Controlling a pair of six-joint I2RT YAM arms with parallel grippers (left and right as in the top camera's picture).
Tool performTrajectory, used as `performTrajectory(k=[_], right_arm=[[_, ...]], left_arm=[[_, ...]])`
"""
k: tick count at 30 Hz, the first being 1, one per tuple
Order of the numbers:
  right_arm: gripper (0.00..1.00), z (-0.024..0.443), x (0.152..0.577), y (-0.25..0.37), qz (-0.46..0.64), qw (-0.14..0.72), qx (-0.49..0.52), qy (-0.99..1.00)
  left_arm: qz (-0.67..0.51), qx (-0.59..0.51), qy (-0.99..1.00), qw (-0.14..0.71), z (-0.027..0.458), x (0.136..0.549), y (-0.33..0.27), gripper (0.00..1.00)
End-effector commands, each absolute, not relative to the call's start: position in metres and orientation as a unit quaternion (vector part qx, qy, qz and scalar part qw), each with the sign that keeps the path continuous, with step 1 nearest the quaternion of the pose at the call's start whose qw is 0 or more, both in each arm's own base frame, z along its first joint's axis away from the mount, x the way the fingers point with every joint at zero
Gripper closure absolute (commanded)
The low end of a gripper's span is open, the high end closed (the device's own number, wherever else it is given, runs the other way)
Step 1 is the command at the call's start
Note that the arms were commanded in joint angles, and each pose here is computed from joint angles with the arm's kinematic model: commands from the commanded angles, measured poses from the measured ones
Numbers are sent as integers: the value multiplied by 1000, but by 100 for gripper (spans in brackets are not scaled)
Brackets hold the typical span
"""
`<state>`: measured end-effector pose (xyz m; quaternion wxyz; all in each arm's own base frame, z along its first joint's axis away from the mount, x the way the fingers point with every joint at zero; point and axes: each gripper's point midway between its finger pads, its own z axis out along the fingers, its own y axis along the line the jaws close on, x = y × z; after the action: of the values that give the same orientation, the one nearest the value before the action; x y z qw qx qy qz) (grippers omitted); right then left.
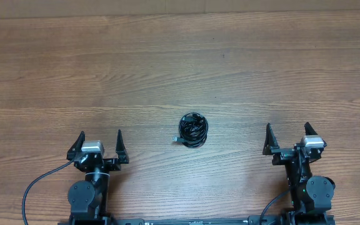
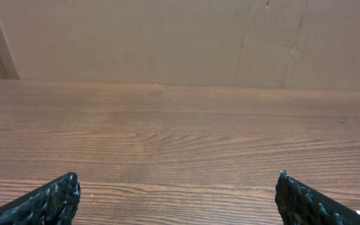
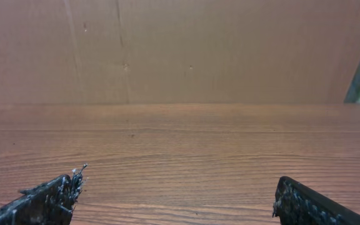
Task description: Untangle cables
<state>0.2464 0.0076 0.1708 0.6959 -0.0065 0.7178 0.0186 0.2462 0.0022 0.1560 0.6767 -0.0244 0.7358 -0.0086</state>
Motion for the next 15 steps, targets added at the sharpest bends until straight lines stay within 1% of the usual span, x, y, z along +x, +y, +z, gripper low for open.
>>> performTrajectory(k=[1, 15], right_arm=[[0, 170, 246, 8, 19, 699, -7, 715], [0, 170, 246, 8, 19, 699, -7, 715]], left_arm=[[-8, -17, 733, 680, 156, 246, 1, 1], [-8, -17, 734, 679, 156, 246, 1, 0]])
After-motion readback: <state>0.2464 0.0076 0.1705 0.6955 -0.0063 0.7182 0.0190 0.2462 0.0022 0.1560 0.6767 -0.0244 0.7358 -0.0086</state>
